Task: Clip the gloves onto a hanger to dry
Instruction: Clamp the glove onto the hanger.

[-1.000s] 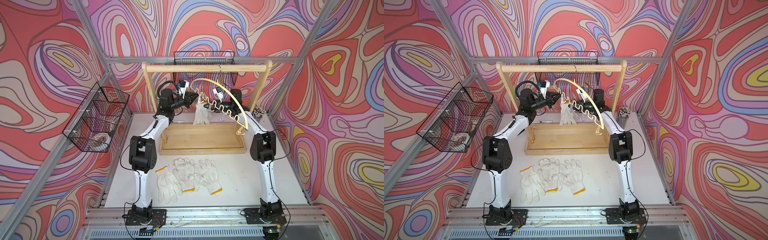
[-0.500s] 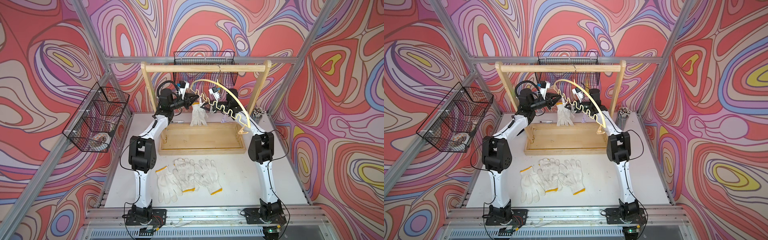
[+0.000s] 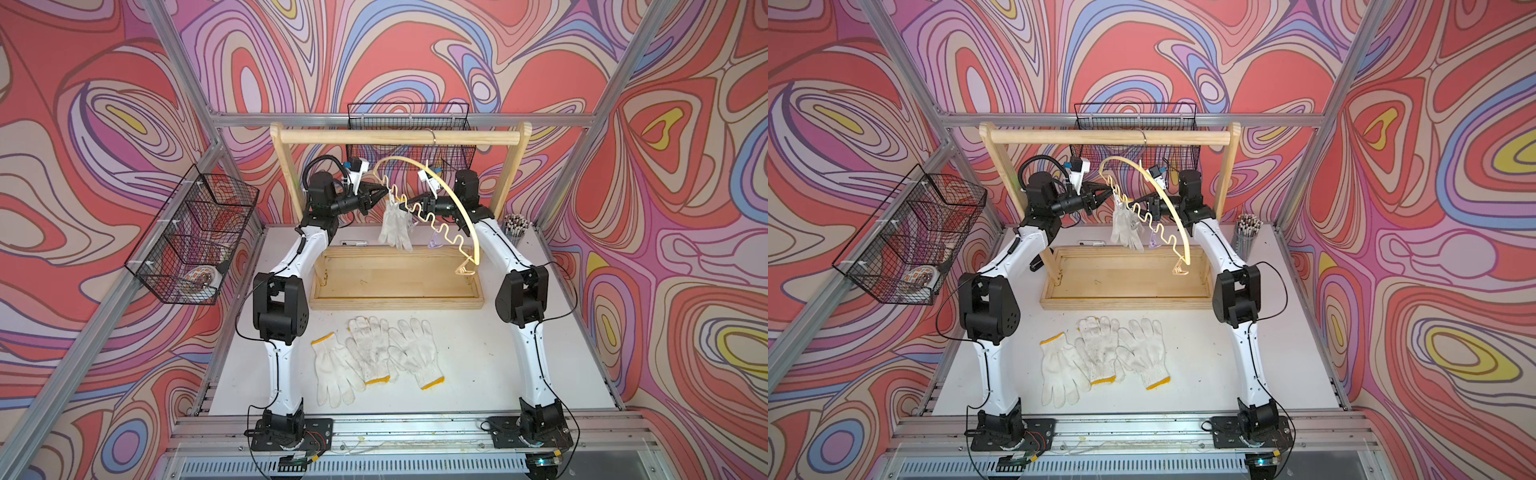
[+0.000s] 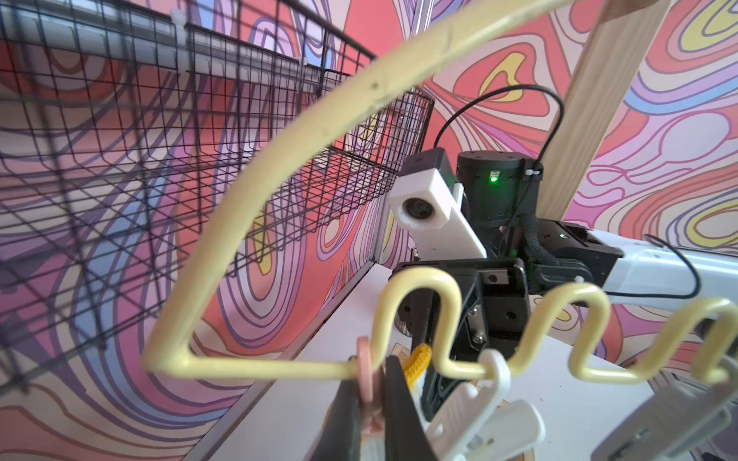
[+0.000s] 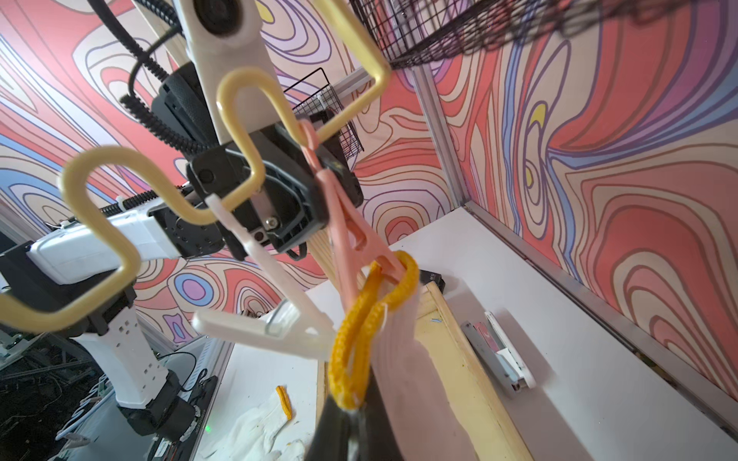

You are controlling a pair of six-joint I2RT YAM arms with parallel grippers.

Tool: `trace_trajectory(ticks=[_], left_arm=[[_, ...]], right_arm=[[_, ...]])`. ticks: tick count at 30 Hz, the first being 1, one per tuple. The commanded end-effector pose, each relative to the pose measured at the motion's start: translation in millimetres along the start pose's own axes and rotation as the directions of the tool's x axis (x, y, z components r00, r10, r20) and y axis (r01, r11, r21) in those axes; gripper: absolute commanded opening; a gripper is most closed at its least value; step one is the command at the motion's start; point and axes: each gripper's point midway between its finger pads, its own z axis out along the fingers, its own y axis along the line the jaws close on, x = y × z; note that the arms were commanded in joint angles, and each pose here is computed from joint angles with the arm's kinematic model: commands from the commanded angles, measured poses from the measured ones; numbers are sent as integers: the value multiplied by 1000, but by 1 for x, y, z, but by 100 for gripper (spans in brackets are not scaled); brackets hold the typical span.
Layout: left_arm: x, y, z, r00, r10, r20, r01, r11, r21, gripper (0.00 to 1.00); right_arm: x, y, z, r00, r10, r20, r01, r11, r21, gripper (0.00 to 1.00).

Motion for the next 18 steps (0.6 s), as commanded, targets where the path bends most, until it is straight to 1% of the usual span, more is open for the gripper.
trace_trajectory(ticks=[1, 5, 7, 11, 18], left_arm=[[-13, -1, -13, 1000, 14, 5, -15, 997, 73, 0], [-14, -6, -12, 999, -37, 6, 35, 986, 161, 0], [-12, -7, -12, 999, -50, 2, 48, 982, 182, 0], [-8, -6, -13, 998, -56, -15, 58, 980, 188, 0], [-2, -3, -15, 998, -40, -37, 46, 986, 158, 0]], right_arm=[[8, -4, 1, 1000, 12, -11, -12, 999, -39, 0], [11, -7, 2, 1000, 24, -13, -25, 998, -58, 0], [11, -6, 2, 1000, 26, -13, -26, 997, -67, 0], [10, -3, 3, 1000, 22, -16, -23, 997, -78, 0], [9, 6, 0, 1000, 13, -23, -15, 994, -106, 0]])
